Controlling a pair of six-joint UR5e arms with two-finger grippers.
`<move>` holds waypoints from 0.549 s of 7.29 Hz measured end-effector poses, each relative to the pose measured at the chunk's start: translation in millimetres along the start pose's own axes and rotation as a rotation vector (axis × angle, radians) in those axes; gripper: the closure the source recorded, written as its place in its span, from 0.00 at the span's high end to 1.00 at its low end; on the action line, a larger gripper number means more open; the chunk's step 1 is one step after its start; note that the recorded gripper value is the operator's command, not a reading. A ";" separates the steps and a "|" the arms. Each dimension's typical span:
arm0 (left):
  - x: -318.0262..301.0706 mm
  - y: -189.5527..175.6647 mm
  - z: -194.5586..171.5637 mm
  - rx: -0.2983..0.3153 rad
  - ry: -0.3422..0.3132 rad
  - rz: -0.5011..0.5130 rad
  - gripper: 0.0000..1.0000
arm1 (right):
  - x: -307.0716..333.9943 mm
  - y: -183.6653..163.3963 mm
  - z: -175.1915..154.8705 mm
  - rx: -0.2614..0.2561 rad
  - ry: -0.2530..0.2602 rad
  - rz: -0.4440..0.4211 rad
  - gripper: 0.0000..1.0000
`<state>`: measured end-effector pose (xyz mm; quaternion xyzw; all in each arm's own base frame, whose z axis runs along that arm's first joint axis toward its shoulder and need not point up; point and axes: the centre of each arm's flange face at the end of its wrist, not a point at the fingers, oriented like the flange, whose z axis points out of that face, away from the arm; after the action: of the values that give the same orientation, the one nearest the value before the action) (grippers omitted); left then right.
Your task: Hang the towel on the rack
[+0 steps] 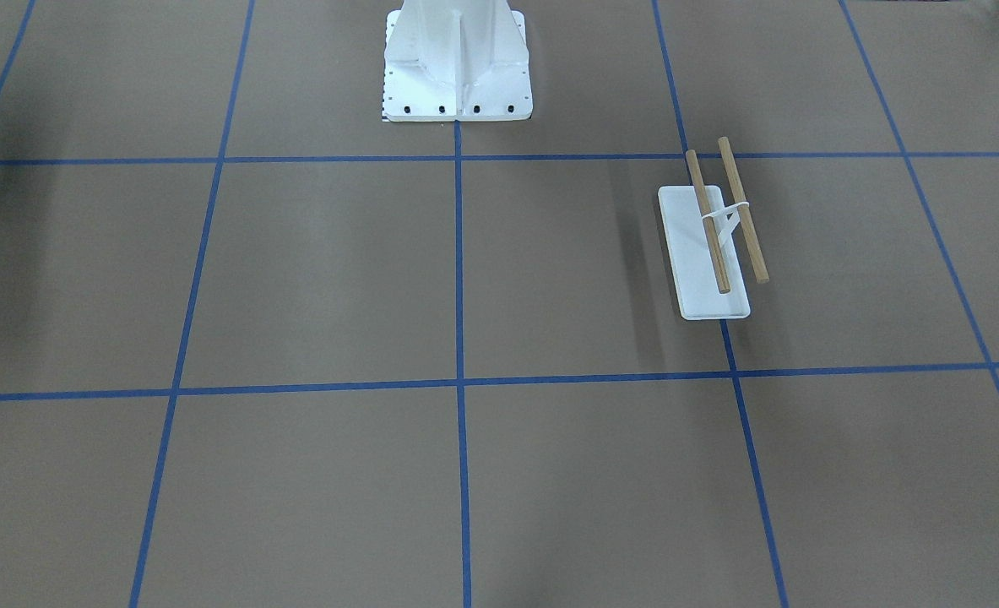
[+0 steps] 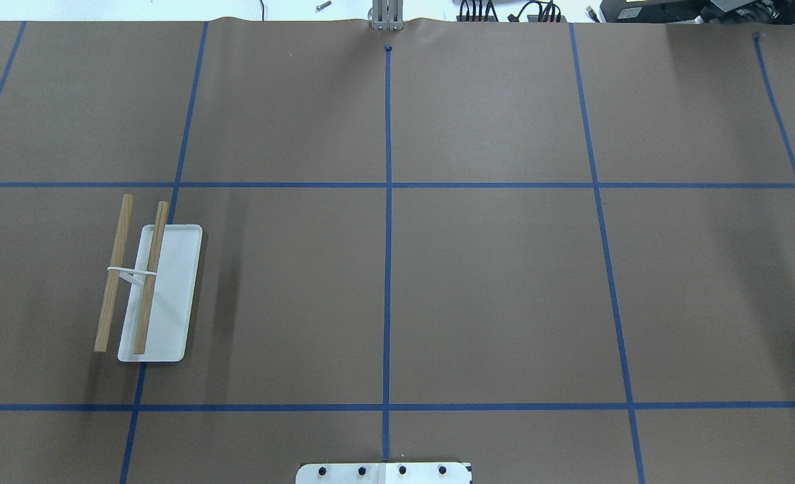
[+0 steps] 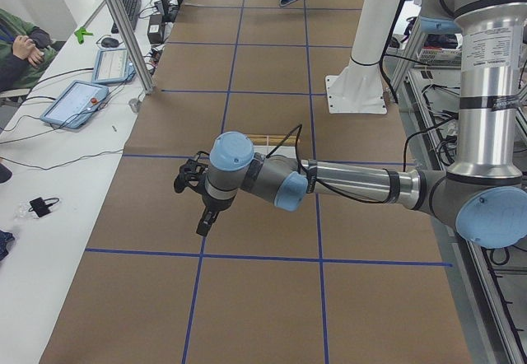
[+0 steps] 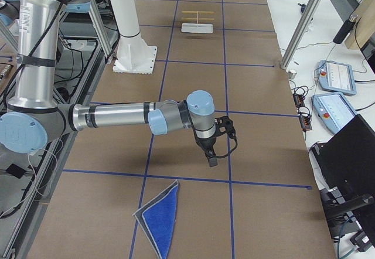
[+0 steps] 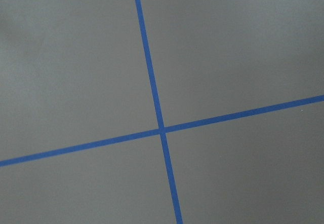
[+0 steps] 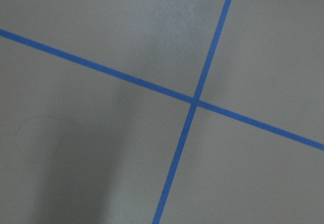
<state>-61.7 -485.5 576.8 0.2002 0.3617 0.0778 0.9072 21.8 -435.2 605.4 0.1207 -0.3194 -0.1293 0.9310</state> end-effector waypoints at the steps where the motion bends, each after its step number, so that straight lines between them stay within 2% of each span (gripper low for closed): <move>1: -0.6 6.5 0.5 0.015 0.000 0.015 0.99 | -6.5 21.7 17.5 -0.029 -0.011 -0.020 1.00; 3: -1.5 18.3 1.3 0.037 0.000 0.033 0.99 | -9.9 73.5 44.8 -0.070 -0.015 -0.057 1.00; 4: -1.6 20.3 1.4 0.042 0.000 0.037 0.99 | -6.5 94.5 57.9 -0.087 0.003 -0.074 1.00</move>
<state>-61.9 -468.0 587.3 0.2258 0.3596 0.0872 0.9012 -3.9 -352.8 675.2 0.0919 -0.3074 -0.1773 0.9304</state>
